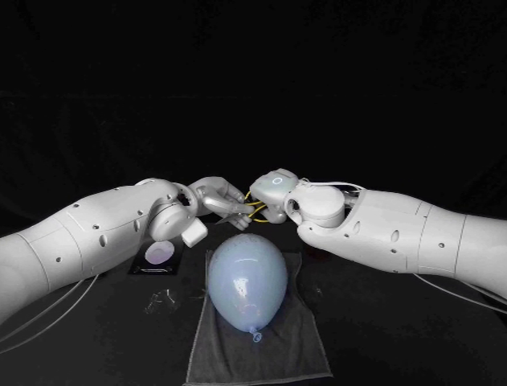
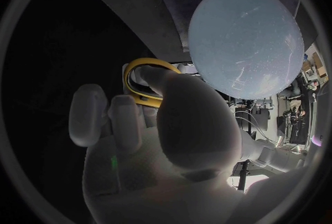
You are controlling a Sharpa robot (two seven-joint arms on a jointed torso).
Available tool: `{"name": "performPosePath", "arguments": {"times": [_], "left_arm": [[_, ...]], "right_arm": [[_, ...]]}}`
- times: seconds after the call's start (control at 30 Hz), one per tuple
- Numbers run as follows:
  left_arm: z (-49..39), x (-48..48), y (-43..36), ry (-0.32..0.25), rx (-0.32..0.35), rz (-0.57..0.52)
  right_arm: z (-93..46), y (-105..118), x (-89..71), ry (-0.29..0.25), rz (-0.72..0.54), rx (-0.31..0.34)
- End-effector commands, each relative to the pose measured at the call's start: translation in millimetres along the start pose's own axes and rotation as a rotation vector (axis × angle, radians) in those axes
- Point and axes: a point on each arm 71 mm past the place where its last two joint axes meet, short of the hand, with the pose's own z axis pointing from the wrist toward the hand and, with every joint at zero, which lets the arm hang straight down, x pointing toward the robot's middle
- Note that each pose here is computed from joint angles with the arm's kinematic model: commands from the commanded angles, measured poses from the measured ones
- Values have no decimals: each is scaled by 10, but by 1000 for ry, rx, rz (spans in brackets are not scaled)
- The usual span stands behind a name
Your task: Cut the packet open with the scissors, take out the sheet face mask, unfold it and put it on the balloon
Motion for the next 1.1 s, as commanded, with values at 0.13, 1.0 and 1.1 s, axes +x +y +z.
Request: {"name": "performPosePath", "arguments": {"times": [0.13, 1.0, 1.1], "left_arm": [[49, 116, -220, 69, 103, -88], [96, 141, -237, 98, 79, -80], [102, 155, -248, 102, 82, -77]], "right_arm": [[2, 54, 89, 62, -27, 0], [26, 154, 62, 52, 177, -14], [39, 176, 72, 75, 177, -21]]}}
